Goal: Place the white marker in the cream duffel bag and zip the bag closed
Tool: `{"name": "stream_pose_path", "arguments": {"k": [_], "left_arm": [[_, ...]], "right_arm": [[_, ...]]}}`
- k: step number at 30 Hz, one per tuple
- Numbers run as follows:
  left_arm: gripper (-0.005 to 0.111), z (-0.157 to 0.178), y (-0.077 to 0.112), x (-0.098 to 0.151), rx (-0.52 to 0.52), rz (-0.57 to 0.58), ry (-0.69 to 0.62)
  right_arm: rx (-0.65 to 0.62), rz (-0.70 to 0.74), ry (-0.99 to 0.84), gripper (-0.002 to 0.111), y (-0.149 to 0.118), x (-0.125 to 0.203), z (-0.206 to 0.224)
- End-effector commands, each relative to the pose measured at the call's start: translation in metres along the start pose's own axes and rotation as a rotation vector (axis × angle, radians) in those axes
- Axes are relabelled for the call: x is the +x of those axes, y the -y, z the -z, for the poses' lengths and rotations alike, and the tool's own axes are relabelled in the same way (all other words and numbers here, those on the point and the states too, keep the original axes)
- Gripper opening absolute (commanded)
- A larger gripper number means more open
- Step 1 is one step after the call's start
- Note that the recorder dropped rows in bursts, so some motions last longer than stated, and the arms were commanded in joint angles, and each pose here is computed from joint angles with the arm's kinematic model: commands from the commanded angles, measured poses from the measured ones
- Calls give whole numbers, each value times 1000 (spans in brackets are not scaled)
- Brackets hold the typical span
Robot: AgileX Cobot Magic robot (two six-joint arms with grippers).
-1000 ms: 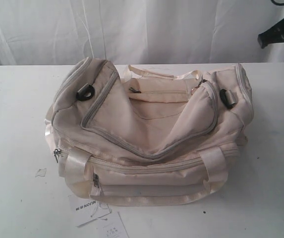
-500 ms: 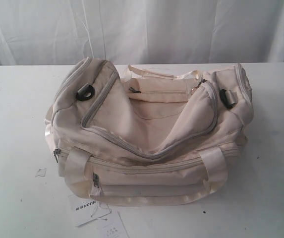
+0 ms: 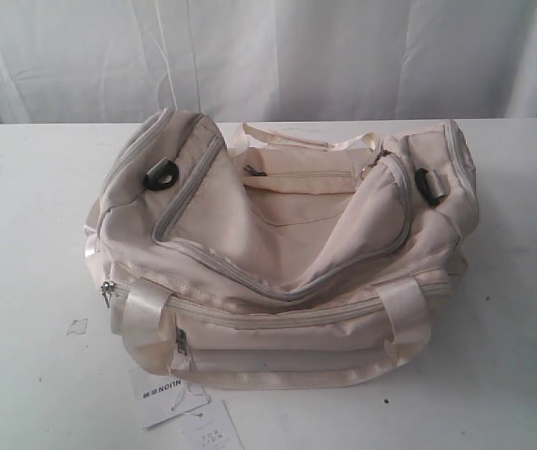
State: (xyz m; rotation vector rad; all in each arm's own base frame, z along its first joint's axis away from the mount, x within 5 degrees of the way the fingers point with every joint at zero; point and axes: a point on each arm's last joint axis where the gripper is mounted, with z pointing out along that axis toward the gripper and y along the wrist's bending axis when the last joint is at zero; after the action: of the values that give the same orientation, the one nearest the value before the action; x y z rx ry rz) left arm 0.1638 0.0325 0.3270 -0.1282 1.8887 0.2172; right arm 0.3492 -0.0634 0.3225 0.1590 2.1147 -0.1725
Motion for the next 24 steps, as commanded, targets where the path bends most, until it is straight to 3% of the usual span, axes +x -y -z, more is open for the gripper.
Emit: {"name": "stream_pose_path", "arguments": {"k": [1, 12, 17, 24], "left_arm": [[0, 32, -6, -2, -40, -30, 54], [0, 109, -17, 13, -136, -27, 123], [0, 136, -23, 41, -196, 7, -20], [0, 142, -22, 60, -203, 3, 37]], "right_arm": [[-3, 10, 175, 0, 3, -4, 25], [7, 52, 436, 0, 5, 3, 126], [15, 49, 517, 0, 5, 28, 173], [23, 31, 436, 0, 6, 74, 198]]}}
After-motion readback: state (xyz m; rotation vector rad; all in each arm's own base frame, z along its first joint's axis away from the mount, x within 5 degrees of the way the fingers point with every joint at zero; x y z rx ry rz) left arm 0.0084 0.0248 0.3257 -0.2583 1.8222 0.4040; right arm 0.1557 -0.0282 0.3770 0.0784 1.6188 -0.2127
